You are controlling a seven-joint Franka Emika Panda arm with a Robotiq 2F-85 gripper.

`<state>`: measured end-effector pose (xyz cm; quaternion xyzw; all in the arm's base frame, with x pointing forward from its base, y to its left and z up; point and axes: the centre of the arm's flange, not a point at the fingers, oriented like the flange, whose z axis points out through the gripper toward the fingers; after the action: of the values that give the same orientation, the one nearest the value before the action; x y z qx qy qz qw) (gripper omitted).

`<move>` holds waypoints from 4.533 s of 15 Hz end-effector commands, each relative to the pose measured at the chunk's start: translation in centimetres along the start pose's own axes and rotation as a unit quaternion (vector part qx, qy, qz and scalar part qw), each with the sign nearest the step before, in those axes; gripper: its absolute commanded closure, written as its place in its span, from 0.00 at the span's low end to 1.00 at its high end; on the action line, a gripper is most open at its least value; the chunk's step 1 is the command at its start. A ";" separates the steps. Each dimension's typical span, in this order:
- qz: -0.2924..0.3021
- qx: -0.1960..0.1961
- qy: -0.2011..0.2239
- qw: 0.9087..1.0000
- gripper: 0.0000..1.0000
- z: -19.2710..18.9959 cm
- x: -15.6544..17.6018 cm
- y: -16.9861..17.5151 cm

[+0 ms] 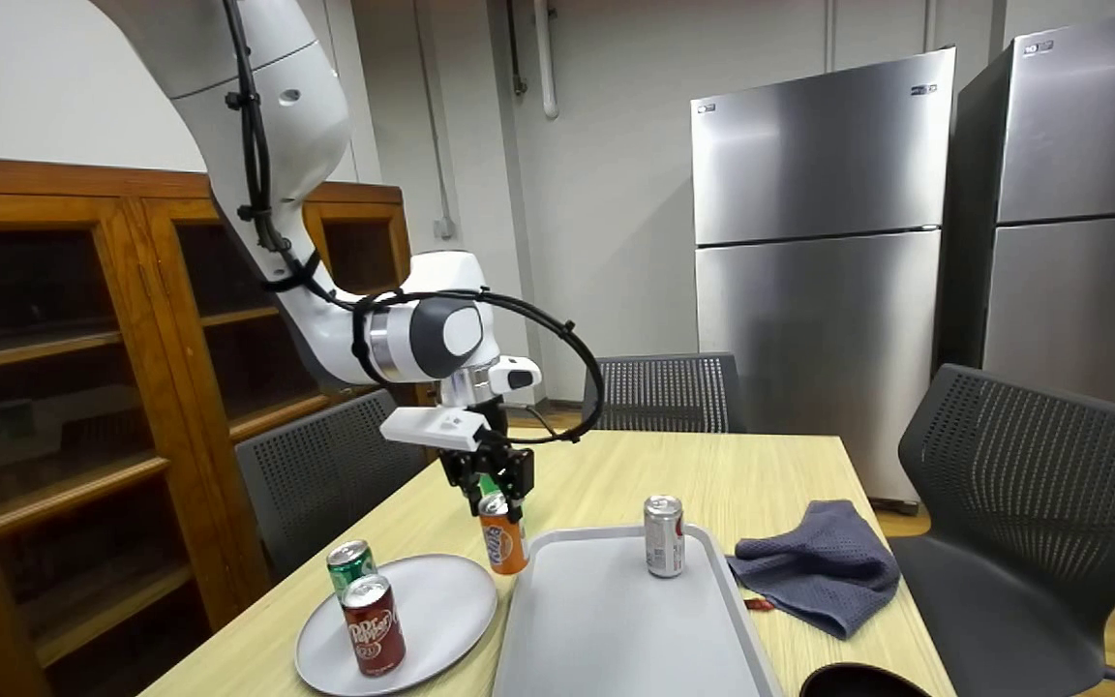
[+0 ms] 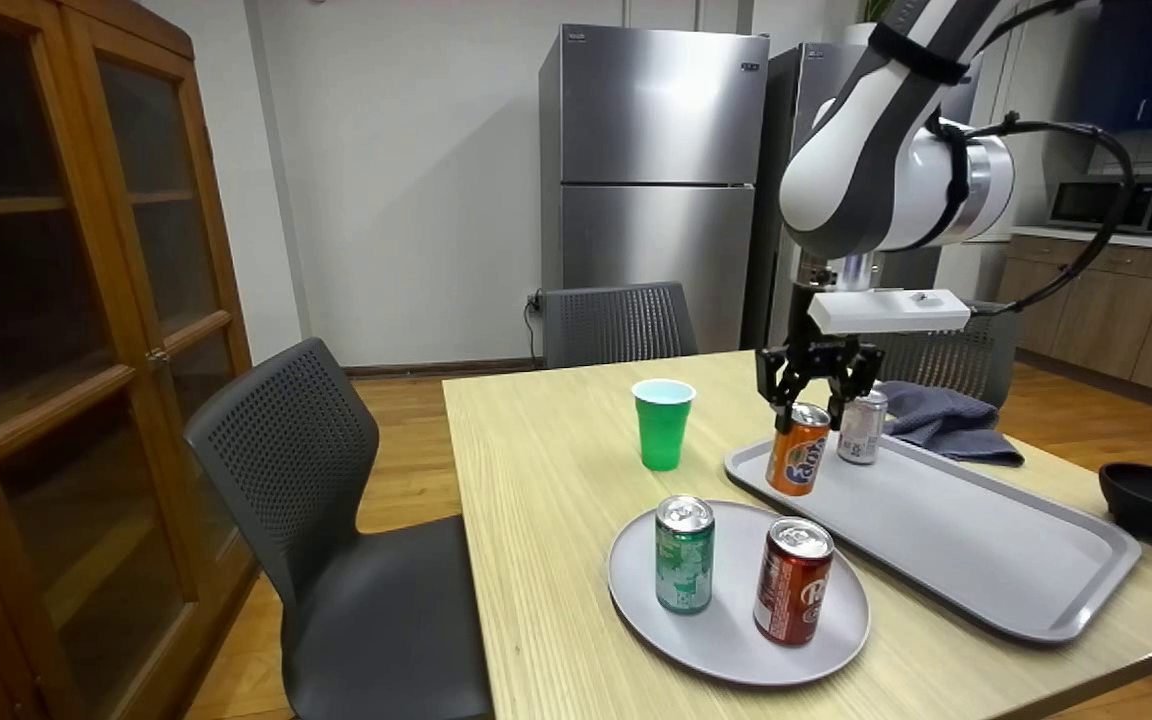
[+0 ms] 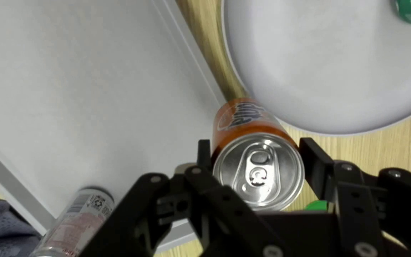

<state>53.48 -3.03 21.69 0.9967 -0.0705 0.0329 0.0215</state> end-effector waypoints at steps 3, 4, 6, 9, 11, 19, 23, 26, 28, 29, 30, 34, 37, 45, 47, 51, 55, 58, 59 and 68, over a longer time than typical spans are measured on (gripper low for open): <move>-0.009 -0.005 0.015 1.000 0.62 -0.4 5.0 3.9; -0.009 -0.006 0.016 1.000 0.62 -0.2 5.8 4.6; -0.011 -0.007 0.017 1.000 0.62 0.3 7.2 5.6; -0.016 -0.009 0.011 1.000 0.62 1.6 9.2 6.7; -0.022 -0.010 0.006 1.000 0.62 2.4 10.1 7.0; -0.037 -0.013 -0.014 0.999 0.27 4.3 11.8 6.7; -0.034 -0.017 0.001 0.999 0.00 3.0 11.7 6.4; -0.034 -0.016 0.015 0.999 0.00 1.6 11.3 5.7; -0.036 -0.015 0.022 0.999 0.00 0.6 10.9 4.7; -0.039 -0.015 0.025 0.999 0.00 0.2 10.7 4.1; -0.042 -0.014 0.027 0.999 0.00 -0.3 10.5 3.4; -0.064 -0.011 0.038 0.997 0.00 -2.3 9.3 -0.6; -0.089 -0.008 0.041 0.995 0.00 -3.7 8.0 -4.4; -0.207 0.009 0.035 0.978 0.00 -5.4 2.5 -16.5; -0.233 0.015 0.031 0.972 0.00 -5.5 0.9 -19.2; -0.272 0.023 0.020 0.962 0.00 -5.3 -1.9 -23.0; -0.290 0.019 0.001 0.957 0.00 -4.1 -4.0 -24.3; -0.289 0.008 -0.004 0.957 0.00 -2.9 -5.0 -24.0; -0.290 0.006 -0.007 0.957 0.00 -2.5 -5.3 -23.8; -0.261 -0.011 -0.040 0.964 0.00 1.0 -7.0 -21.5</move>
<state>50.55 19.60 19.90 0.9782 0.2055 -0.0128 0.0287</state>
